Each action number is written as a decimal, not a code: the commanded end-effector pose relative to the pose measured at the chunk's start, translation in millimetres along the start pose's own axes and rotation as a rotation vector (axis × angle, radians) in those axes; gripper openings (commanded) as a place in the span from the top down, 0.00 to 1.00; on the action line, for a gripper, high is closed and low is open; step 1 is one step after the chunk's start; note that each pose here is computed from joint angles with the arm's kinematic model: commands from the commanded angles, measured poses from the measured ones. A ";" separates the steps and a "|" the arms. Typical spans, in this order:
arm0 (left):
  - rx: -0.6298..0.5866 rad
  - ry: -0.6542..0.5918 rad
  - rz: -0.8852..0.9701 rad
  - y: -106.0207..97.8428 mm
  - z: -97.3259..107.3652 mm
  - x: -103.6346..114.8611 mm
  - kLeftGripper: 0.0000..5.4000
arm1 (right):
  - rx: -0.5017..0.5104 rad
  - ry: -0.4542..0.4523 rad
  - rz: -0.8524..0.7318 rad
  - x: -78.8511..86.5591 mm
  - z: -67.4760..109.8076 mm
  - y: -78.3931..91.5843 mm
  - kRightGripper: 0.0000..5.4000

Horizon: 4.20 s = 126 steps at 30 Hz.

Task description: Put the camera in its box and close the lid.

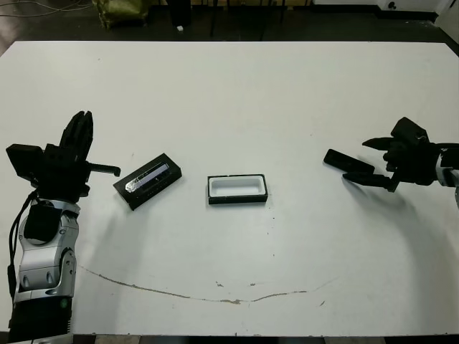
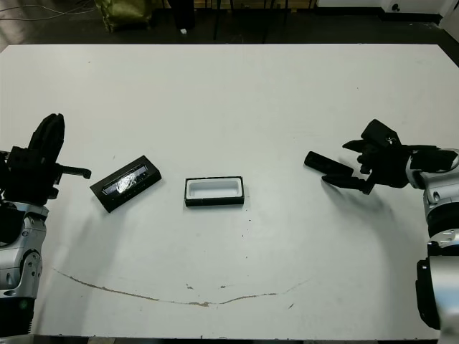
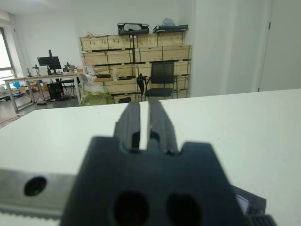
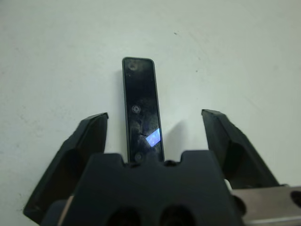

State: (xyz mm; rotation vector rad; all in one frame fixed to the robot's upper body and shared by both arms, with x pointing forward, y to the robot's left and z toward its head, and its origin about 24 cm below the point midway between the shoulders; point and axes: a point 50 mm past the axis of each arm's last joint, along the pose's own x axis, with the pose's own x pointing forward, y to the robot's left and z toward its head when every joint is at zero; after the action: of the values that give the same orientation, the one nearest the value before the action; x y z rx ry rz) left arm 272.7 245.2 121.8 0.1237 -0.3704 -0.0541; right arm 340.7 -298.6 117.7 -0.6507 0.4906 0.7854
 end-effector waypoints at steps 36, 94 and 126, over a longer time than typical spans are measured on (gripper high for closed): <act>0.005 0.027 0.004 1.0 -3.3 -2.4 1.00 | -0.111 0.243 0.029 25.2 -35.8 27.8 0.93; -0.028 0.074 -0.033 -5.8 -6.9 -3.0 1.00 | -0.185 -0.199 0.576 62.1 148.1 58.5 0.95; -0.053 0.092 -0.011 -11.1 -14.2 -9.2 1.00 | -0.308 -0.081 0.479 76.3 148.6 96.0 0.95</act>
State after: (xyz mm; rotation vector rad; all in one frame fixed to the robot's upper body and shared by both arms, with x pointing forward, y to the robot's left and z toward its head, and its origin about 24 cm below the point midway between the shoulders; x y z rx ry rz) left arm 272.7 233.2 113.3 0.0734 -0.3266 -0.0820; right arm 340.3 -105.5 148.7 -0.8052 0.4208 1.3765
